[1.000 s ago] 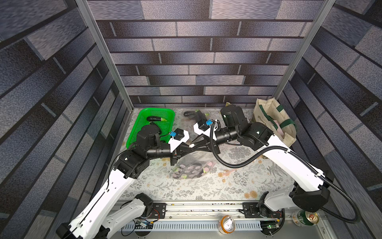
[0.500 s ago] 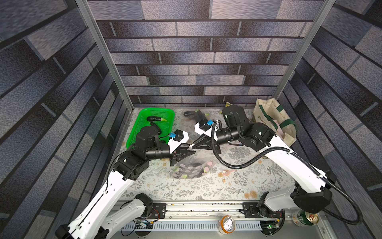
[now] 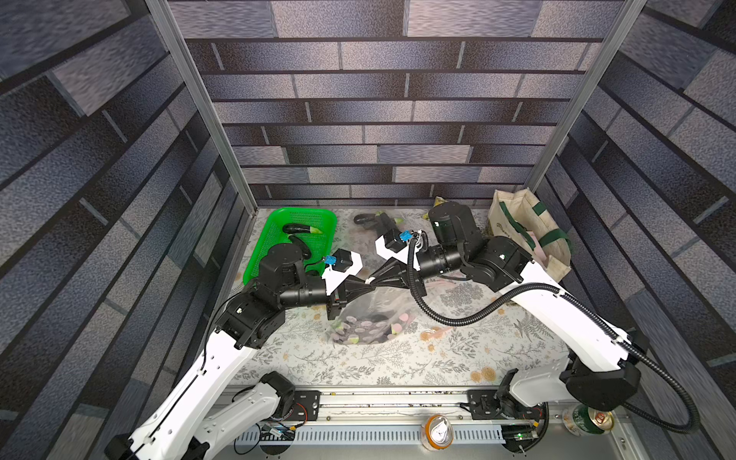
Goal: Place the eggplant in a zip-top bag and seal the zipper
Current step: Zip the zipper on the zipper food storage bag.
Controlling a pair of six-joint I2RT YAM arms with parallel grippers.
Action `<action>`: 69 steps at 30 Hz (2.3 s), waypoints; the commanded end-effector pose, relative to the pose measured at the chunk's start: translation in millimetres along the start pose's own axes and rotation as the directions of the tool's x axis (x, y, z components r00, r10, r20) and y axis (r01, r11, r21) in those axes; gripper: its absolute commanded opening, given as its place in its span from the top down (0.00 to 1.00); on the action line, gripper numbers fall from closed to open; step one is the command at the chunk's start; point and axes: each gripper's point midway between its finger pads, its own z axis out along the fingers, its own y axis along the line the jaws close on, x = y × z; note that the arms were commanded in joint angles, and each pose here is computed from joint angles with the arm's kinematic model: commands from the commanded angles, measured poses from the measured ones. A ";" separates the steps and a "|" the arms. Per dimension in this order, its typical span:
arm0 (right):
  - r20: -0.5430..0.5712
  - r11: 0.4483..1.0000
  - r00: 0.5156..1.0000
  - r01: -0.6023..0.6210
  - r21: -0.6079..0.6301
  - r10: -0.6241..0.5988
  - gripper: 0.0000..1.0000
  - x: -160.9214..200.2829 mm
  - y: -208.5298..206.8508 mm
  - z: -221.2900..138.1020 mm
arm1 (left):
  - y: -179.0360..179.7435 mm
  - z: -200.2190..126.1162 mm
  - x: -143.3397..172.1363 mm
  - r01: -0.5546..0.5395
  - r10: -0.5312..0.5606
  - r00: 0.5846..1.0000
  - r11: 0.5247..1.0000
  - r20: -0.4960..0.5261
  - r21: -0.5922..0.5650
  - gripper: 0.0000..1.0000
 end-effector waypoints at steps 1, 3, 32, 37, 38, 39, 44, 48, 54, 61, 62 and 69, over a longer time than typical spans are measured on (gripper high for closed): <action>0.004 1.000 1.000 0.025 0.001 -0.025 1.00 -1.7 8.1 -5.6 | 0.2 -2.8 -5.5 -0.007 0.007 1.000 1.000 -0.007 -0.011 1.00; -0.008 1.000 1.000 0.025 0.015 -0.025 1.00 3.5 7.4 -6.6 | 2.2 -5.6 -7.0 -0.007 0.007 1.000 1.000 -0.007 -0.028 1.00; -0.072 0.922 0.973 -0.182 0.341 0.218 1.00 121.1 -41.5 -84.6 | 18.2 -67.6 -57.1 -0.052 0.066 0.997 0.952 0.037 -0.301 1.00; -0.071 0.893 0.961 -0.219 0.392 0.267 1.00 144.3 -43.7 -95.6 | 15.9 -68.9 -65.8 -0.061 0.077 0.996 0.955 0.044 -0.289 1.00; -0.070 0.891 0.961 -0.220 0.398 0.269 1.00 146.2 -43.6 -96.5 | 16.2 -69.1 -66.6 -0.063 0.079 0.996 0.955 0.044 -0.290 1.00; -0.071 0.888 0.959 -0.224 0.402 0.274 1.00 149.3 -43.8 -97.0 | 16.2 -68.7 -67.0 -0.063 0.079 0.996 0.956 0.045 -0.287 1.00; -0.090 0.873 0.948 -0.240 0.425 0.305 1.00 162.6 -45.3 -100.5 | 16.7 -68.2 -71.3 -0.063 0.082 0.995 0.957 0.057 -0.283 1.00; -0.090 0.859 0.943 -0.250 0.446 0.321 1.00 169.8 -45.7 -105.3 | 16.9 -68.4 -72.2 -0.059 0.076 0.996 0.958 0.049 -0.281 1.00; -0.039 0.887 0.957 -0.252 0.388 0.289 0.70 131.8 -34.8 -110.8 | 13.2 -62.0 -69.1 -0.050 0.064 0.997 0.972 0.050 -0.230 1.00; -0.135 0.907 0.980 -0.080 0.413 0.148 0.29 76.8 -26.1 -105.8 | 14.4 -55.1 -67.9 -0.041 0.053 0.997 0.979 0.059 -0.199 0.99; -0.164 0.915 0.979 -0.047 0.401 0.122 0.27 70.9 -25.1 -100.5 | 14.5 -54.4 -67.9 -0.041 0.054 0.997 0.980 0.058 -0.196 0.99; -0.207 0.947 0.978 0.051 0.319 0.017 0.23 35.8 -38.9 -66.6 | 12.5 -50.6 -68.1 -0.041 0.052 0.997 0.985 0.062 -0.168 0.98</action>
